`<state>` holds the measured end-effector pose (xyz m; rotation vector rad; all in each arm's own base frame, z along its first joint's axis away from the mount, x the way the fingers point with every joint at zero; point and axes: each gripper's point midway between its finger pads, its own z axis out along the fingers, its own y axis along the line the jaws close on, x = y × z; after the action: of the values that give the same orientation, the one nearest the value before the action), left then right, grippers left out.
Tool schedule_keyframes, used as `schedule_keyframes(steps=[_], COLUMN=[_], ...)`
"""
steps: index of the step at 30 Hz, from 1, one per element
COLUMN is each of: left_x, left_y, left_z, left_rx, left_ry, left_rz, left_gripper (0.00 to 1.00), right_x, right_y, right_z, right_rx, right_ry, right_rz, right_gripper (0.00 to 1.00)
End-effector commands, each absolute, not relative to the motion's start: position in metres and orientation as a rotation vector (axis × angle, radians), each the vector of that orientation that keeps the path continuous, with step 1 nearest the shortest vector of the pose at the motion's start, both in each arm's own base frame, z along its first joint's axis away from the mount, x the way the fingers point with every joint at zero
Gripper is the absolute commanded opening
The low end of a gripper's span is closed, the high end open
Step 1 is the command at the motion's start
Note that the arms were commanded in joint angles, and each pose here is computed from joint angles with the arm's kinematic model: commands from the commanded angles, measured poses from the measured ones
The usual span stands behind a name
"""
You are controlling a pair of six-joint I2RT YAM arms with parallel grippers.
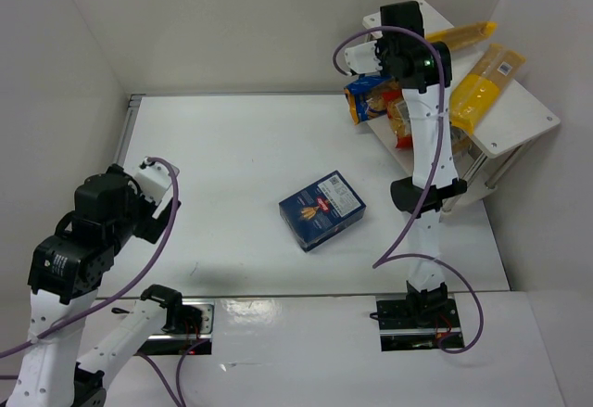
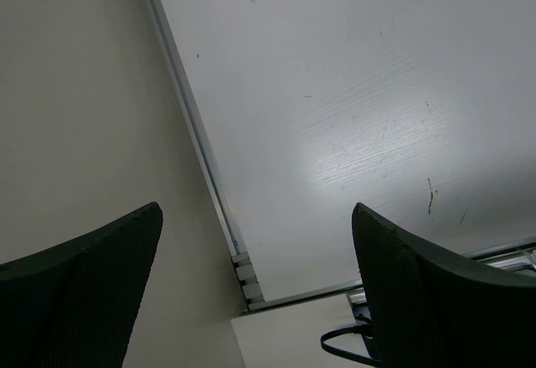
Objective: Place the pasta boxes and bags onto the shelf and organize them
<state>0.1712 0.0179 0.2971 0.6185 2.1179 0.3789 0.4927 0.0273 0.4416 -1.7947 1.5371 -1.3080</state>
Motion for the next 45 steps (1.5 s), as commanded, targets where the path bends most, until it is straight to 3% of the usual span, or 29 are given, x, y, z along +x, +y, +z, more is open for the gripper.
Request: schedule_keyframes(steps=[1, 7, 9, 10, 11, 13, 14, 20, 27, 33, 37, 45], left_x=[0.170, 0.170, 0.170, 0.170, 0.170, 0.170, 0.170, 0.172, 0.174, 0.180, 0.185, 0.203], left_y=[0.018, 0.018, 0.018, 0.018, 0.018, 0.017, 0.017, 0.016, 0.014, 0.009, 0.007, -0.003], left_z=[0.299, 0.299, 0.299, 0.299, 0.299, 0.299, 0.299, 0.297, 0.296, 0.296, 0.299, 0.292], left_rx=[0.596, 0.596, 0.596, 0.596, 0.596, 0.601, 0.601, 0.605, 0.614, 0.628, 0.635, 0.630], left_ry=[2.112, 2.112, 2.112, 2.112, 2.112, 2.110, 2.110, 2.119, 2.126, 2.133, 2.135, 2.231], left_rz=[0.370, 0.370, 0.370, 0.370, 0.370, 0.360, 0.360, 0.360, 0.350, 0.330, 0.320, 0.272], left_gripper=[0.99, 0.99, 0.99, 0.99, 0.99, 0.99, 0.99, 0.99, 0.99, 0.99, 0.99, 0.99], right_x=[0.495, 0.502, 0.503, 0.503, 0.503, 0.503, 0.504, 0.502, 0.471, 0.418, 0.360, 0.289], right_y=[0.014, 0.012, 0.009, 0.009, 0.010, 0.010, 0.012, 0.014, 0.053, 0.131, 0.204, 0.268], right_z=[0.476, 0.466, 0.465, 0.465, 0.464, 0.464, 0.463, 0.466, 0.503, 0.536, 0.535, 0.385], right_rx=[-1.622, -1.629, -1.605, -1.605, -1.600, -1.588, -1.591, -1.572, -1.487, -1.372, -1.393, -1.660], right_ry=[1.510, 1.527, 1.544, 1.544, 1.543, 1.551, 1.545, 1.538, 1.395, 1.241, 1.160, 1.480], right_rz=[-1.394, -1.379, -1.363, -1.363, -1.350, -1.343, -1.335, -1.309, -1.143, -0.811, -0.434, 0.315], right_gripper=[0.00, 0.00, 0.06, 0.11, 0.29, 0.39, 0.53, 0.85, 1.00, 1.00, 1.00, 1.00])
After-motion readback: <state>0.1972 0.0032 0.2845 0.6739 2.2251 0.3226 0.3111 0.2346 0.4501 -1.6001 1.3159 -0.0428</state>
